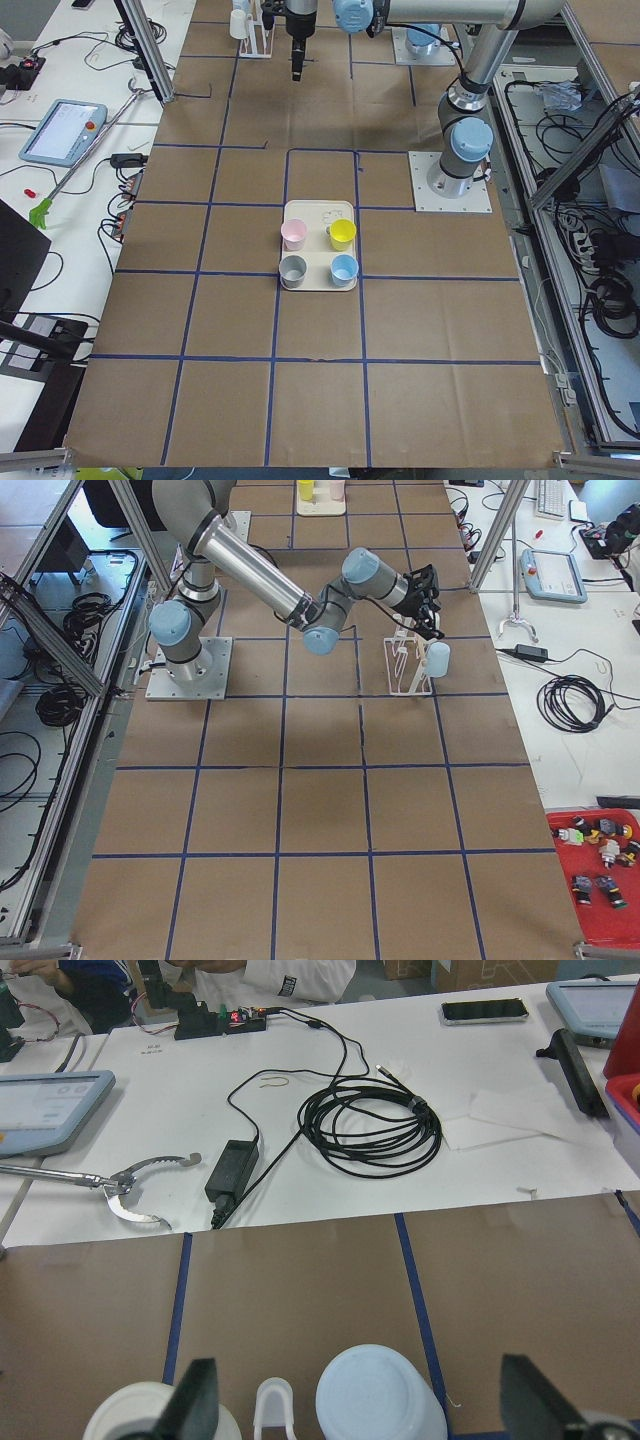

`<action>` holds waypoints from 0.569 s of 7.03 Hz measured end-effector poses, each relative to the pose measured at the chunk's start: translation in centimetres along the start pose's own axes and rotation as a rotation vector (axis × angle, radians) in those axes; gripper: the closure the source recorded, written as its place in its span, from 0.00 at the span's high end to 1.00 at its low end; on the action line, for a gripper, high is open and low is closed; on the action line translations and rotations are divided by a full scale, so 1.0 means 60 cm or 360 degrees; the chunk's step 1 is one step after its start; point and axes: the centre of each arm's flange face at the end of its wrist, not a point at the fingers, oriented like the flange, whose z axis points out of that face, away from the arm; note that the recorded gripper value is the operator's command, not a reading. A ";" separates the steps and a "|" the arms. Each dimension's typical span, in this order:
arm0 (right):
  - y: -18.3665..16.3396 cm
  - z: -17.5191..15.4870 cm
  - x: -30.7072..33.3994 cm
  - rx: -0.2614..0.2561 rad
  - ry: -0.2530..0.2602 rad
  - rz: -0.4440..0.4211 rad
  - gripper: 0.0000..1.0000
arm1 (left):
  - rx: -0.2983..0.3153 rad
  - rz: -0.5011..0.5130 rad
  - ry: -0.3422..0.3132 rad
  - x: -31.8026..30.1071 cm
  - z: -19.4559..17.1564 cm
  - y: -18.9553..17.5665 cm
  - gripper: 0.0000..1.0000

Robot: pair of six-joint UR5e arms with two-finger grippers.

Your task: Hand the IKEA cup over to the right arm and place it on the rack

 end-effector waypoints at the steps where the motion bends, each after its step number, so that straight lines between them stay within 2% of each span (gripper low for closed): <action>1: -0.007 -0.033 -0.022 -0.0106 -0.0027 0.0017 1.00 | 0.0000 -0.0001 0.0003 0.000 0.000 0.000 0.99; 2: -0.002 -0.056 -0.050 -0.0261 -0.0069 0.0037 1.00 | -0.0001 -0.0001 0.0006 0.001 0.000 0.000 0.99; 4: 0.053 -0.064 -0.123 -0.0731 -0.0150 0.0062 1.00 | 0.0001 0.0000 0.0009 0.002 -0.001 0.001 0.99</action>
